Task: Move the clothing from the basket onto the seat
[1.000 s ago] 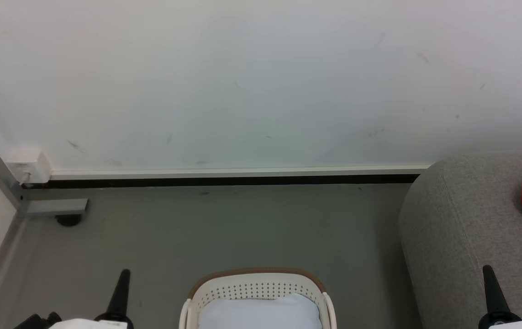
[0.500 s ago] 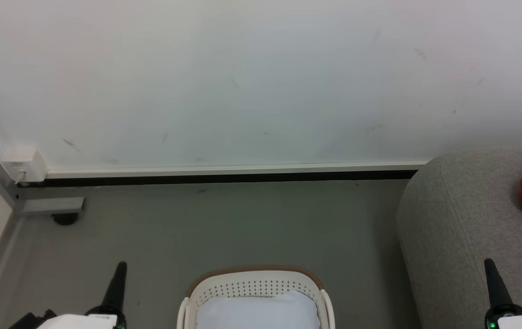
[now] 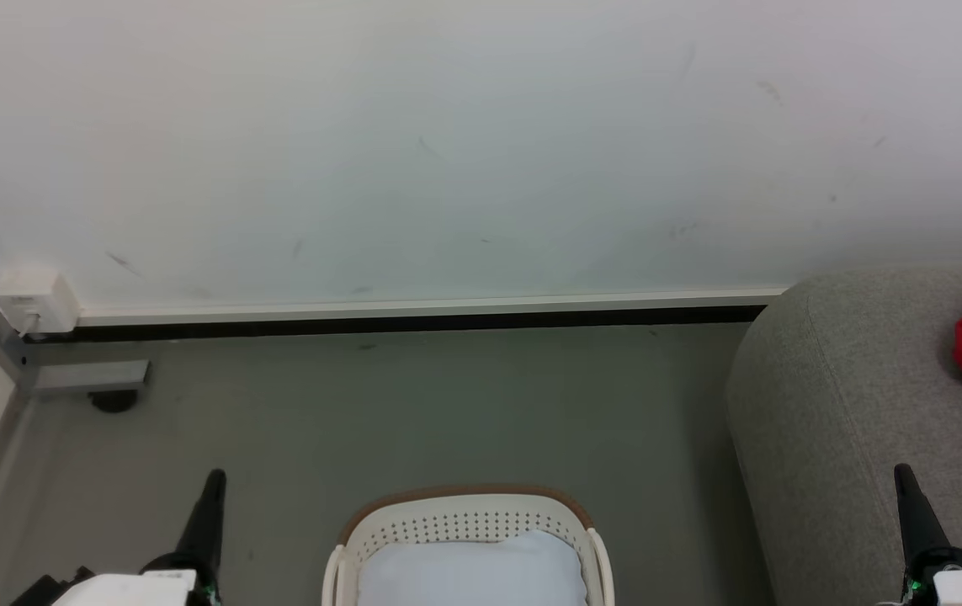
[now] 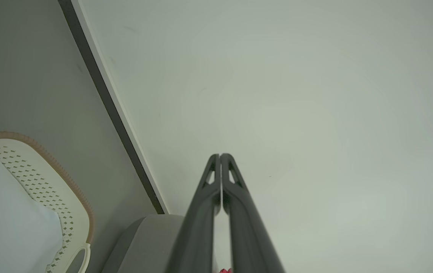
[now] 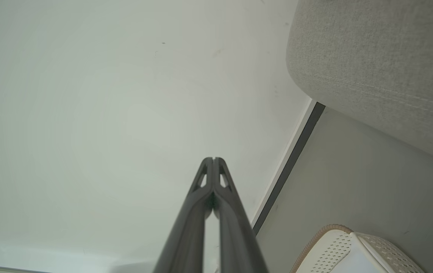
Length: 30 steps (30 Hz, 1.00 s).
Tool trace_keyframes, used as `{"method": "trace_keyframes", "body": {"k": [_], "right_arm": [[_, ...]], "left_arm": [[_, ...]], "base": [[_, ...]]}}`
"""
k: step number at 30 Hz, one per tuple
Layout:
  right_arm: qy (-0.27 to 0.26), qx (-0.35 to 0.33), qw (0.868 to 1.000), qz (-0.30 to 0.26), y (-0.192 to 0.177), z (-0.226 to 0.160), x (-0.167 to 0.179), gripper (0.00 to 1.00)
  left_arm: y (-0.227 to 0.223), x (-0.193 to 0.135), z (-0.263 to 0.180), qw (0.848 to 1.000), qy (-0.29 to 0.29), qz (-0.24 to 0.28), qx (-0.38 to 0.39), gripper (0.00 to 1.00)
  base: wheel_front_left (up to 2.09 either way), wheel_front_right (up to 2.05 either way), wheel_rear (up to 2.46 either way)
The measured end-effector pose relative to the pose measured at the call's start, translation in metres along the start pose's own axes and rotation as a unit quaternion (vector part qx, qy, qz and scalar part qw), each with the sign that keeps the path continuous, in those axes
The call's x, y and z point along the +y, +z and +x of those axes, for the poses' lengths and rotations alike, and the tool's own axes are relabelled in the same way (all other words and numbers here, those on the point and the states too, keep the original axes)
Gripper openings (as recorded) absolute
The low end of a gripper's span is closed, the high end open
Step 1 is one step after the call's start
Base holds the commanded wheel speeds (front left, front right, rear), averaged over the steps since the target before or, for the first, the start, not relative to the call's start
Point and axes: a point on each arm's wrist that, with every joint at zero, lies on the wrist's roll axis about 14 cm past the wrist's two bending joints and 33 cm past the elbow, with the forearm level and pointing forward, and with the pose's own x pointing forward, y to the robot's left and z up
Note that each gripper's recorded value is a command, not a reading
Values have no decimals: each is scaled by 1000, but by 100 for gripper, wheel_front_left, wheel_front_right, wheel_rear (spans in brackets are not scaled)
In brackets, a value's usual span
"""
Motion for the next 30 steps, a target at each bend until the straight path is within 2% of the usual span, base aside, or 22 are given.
{"method": "trace_keyframes", "body": {"k": [21,30], "right_arm": [[13,-1,997,75,5,4,6,0],[14,-2,996,84,6,5,6,0]], "left_arm": [[1,-9,8,997,-18,-70,4,0],[1,-10,9,997,-20,-76,5,0]], "base": [[0,0,0],[0,0,0]]}}
